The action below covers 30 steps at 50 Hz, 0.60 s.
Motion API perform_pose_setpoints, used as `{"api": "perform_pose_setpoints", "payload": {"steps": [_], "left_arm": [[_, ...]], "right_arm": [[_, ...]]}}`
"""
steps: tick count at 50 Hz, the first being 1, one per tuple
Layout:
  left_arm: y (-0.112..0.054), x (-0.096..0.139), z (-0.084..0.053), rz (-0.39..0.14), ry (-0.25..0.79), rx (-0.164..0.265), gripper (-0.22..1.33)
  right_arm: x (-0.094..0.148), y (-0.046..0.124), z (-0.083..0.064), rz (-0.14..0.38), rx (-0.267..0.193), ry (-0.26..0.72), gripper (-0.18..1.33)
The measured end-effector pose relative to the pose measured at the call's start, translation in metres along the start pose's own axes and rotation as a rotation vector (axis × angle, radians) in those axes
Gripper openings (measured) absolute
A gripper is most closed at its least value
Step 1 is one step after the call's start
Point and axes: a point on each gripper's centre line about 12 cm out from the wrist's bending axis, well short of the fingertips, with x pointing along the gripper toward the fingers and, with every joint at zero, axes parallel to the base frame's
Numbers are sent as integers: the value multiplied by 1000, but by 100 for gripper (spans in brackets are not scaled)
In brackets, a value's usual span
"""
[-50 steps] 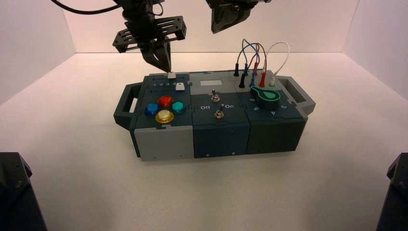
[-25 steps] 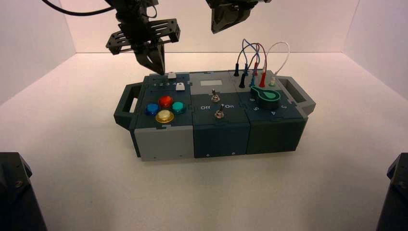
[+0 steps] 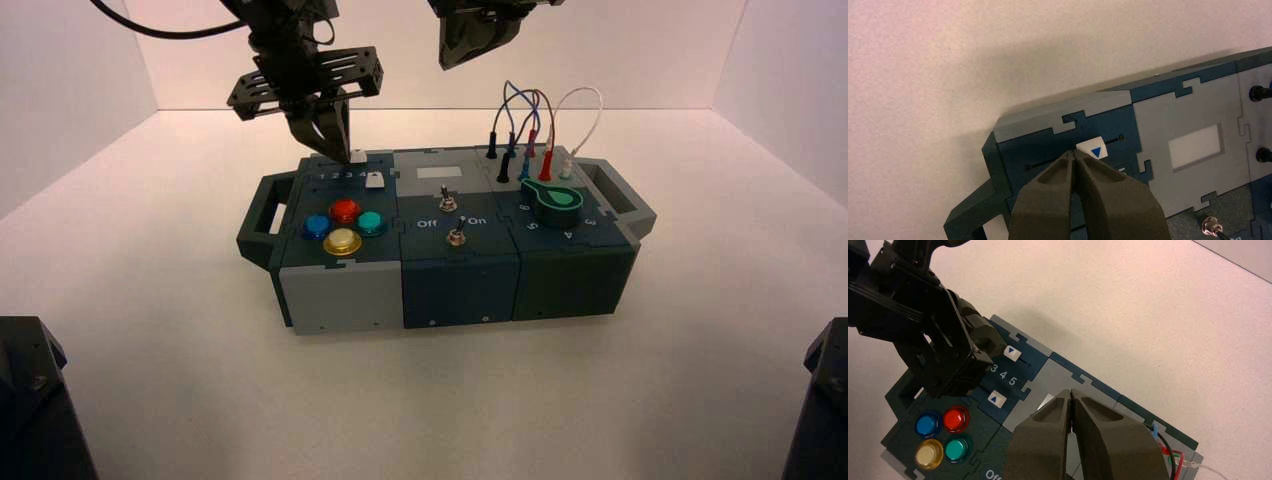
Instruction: Move the top slider to position 4.
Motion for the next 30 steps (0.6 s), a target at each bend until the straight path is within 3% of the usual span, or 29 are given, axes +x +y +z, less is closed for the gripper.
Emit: {"api": "perform_pose_setpoints", "payload": {"steps": [30], "left_arm": [[-6,1,3,-8,-5,12,-17]], "right_arm": [[0,-1,0,-1,3,1,-14]]}}
